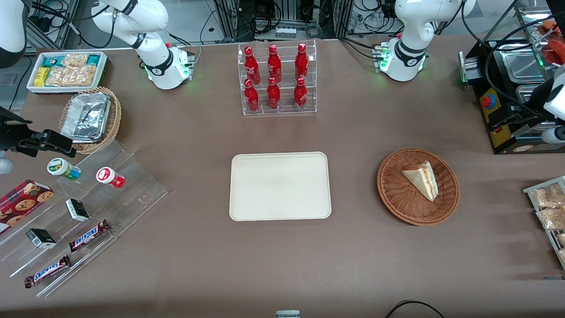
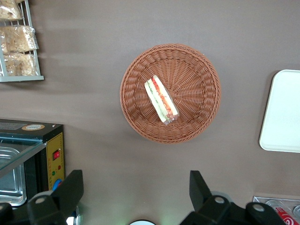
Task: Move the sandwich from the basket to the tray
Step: 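Move the left gripper over the wrapped sandwich in the wicker basket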
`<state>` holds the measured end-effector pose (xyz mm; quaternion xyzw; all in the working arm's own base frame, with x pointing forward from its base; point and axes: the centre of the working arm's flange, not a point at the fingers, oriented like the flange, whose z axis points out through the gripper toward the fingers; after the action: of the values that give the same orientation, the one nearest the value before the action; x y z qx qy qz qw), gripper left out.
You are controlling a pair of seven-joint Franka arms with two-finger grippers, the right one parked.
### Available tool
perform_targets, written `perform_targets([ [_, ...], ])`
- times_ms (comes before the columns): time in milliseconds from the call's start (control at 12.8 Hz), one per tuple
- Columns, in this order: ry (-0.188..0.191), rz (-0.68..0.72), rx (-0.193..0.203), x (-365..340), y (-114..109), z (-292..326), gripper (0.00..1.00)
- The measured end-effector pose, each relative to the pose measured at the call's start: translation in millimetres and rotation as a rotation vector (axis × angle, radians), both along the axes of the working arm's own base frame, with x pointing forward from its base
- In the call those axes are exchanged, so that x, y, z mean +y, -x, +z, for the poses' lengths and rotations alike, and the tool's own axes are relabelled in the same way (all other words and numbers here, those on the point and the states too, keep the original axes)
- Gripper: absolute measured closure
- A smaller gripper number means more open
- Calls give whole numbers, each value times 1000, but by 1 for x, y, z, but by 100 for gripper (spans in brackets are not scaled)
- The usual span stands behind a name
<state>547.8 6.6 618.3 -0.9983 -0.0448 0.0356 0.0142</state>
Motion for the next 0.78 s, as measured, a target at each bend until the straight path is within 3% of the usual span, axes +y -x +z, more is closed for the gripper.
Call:
perform_targets([
  [468, 0, 1, 14, 0, 1, -5, 0],
  [780, 1, 6, 86, 3, 3, -52, 0],
])
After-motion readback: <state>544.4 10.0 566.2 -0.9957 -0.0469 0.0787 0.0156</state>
